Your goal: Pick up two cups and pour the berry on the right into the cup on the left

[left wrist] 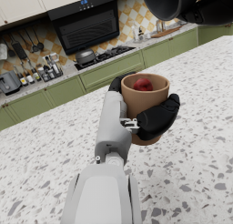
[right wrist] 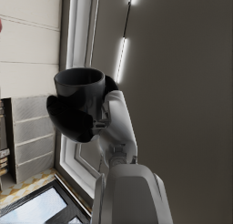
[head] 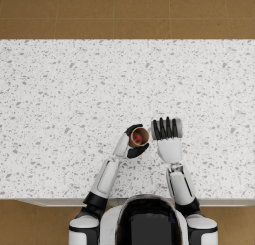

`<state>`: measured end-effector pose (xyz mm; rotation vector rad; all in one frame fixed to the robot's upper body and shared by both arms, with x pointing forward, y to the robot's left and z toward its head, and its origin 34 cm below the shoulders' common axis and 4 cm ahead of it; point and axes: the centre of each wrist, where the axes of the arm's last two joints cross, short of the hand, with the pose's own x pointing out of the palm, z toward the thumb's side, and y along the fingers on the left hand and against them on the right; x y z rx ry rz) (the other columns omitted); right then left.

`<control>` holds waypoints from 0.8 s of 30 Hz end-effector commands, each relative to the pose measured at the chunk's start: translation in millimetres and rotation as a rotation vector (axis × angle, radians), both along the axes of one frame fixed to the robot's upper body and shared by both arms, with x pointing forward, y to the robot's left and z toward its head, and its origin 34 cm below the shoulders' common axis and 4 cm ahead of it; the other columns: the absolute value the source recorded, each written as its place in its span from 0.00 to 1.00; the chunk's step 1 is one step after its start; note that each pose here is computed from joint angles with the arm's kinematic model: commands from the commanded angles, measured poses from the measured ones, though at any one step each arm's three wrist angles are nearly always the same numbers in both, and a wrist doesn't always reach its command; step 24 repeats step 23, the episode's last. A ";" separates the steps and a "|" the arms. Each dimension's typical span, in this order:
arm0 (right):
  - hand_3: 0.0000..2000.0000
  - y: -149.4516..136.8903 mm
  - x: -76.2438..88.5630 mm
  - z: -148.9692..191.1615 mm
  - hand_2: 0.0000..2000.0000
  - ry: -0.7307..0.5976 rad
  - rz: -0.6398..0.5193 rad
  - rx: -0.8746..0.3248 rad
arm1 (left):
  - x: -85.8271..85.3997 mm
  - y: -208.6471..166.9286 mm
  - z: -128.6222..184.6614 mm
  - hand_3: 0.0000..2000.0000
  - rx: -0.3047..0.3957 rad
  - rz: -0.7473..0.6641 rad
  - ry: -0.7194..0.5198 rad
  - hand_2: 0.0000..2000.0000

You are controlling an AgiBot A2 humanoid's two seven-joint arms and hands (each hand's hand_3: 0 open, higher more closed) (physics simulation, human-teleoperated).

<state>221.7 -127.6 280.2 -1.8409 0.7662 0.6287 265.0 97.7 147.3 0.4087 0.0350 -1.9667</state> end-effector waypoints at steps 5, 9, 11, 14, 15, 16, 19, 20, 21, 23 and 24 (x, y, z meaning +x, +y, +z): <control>0.64 -0.6 -0.8 5.9 1.00 -0.029 -0.027 0.003 | 1.6 1.1 8.5 0.64 -0.021 0.009 -0.025 1.00; 0.64 -1.2 -0.6 0.3 1.00 -0.008 -0.033 -0.009 | -1.4 2.4 2.2 0.64 -0.015 0.009 -0.006 1.00; 0.64 -1.4 -0.9 0.3 1.00 -0.008 -0.035 -0.008 | -1.9 3.0 2.7 0.64 -0.017 0.010 -0.007 1.00; 0.64 -1.6 -1.0 0.3 1.00 -0.008 -0.035 -0.007 | -2.3 3.4 3.0 0.64 -0.018 0.010 -0.008 1.00; 0.64 -1.6 -1.0 0.3 1.00 -0.009 -0.036 -0.007 | -2.4 3.4 3.0 0.64 -0.018 0.010 -0.008 1.00; 0.64 -1.6 -1.1 0.3 1.00 -0.009 -0.036 -0.007 | -2.4 3.5 3.1 0.64 -0.018 0.010 -0.009 1.00; 0.64 -1.6 -1.1 0.3 1.00 -0.010 -0.036 -0.007 | -2.4 3.5 3.1 0.64 -0.018 0.011 -0.009 1.00; 0.64 -1.6 -1.1 0.3 1.00 -0.010 -0.036 -0.007 | -2.5 3.5 3.2 0.64 -0.018 0.011 -0.009 1.00; 0.64 -1.6 -1.1 0.3 1.00 -0.010 -0.036 -0.007 | -2.5 3.5 3.2 0.64 -0.018 0.011 -0.009 1.00; 0.64 -1.6 -1.1 0.3 1.00 -0.010 -0.036 -0.007 | -2.5 3.6 3.2 0.64 -0.018 0.011 -0.009 1.00; 0.64 -1.6 -1.1 0.3 1.00 -0.010 -0.036 -0.007 | -2.5 3.6 3.2 0.64 -0.018 0.011 -0.009 1.00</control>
